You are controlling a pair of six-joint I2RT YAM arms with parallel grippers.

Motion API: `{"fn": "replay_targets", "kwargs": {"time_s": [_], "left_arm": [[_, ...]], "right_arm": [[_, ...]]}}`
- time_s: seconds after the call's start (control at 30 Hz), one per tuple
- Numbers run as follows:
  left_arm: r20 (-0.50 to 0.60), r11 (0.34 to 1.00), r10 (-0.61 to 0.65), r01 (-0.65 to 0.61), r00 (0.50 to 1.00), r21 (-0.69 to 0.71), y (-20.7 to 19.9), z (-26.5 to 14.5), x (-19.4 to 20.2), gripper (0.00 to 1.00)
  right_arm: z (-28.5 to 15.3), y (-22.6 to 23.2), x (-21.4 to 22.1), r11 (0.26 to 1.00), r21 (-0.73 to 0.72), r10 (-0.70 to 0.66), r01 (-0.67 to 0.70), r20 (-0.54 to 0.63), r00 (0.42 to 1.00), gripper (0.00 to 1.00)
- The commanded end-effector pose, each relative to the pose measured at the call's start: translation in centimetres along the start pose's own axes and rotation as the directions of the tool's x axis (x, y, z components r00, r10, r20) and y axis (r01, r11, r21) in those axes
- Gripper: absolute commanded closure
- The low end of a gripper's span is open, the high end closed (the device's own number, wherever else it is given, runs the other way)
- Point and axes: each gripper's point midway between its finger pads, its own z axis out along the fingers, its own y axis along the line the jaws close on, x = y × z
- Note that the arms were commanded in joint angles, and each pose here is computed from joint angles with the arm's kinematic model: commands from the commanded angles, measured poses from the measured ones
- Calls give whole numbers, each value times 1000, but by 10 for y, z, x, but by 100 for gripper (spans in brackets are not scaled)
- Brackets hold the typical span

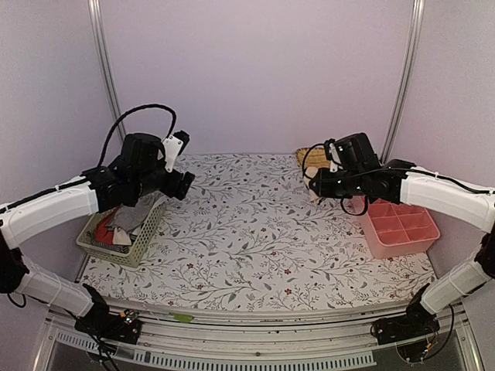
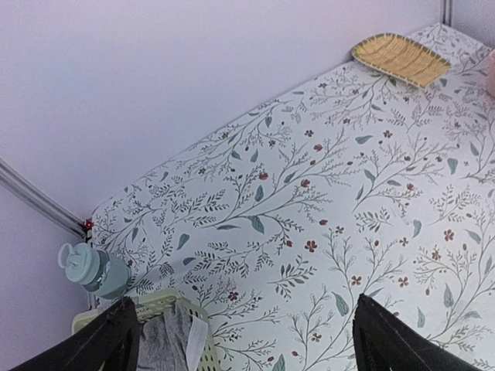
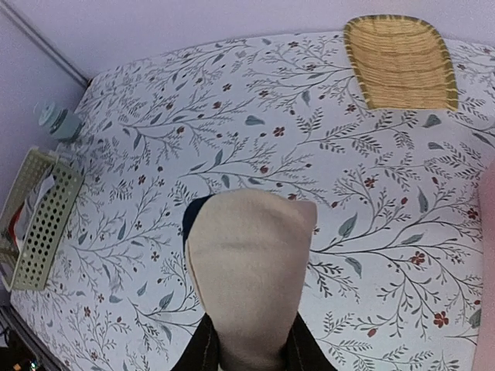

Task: Roll the underwear
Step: Pick up the underwear from the corner of the board, then place the underwear in the storage box.

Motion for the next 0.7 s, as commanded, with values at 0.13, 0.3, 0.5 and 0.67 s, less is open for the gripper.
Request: {"fn": "replay_targets", "kwargs": {"time_s": [0.13, 0.3, 0.5, 0.67], "left_arm": [[149, 996, -86, 87, 985, -1, 12, -16, -30, 4], [117, 997, -83, 83, 990, 2, 7, -7, -21, 4], [111, 996, -93, 92, 989, 19, 1, 0, -17, 4], [91, 995, -97, 95, 991, 24, -3, 8, -11, 4]], "right_arm": [[-63, -151, -78, 807, 218, 500, -549, 243, 831, 100], [-105, -241, -69, 541, 394, 630, -743, 394, 669, 100], [-123, -304, -29, 274, 498, 706, -823, 476, 524, 100], [-117, -323, -7, 147, 542, 731, -828, 504, 459, 100]]}}
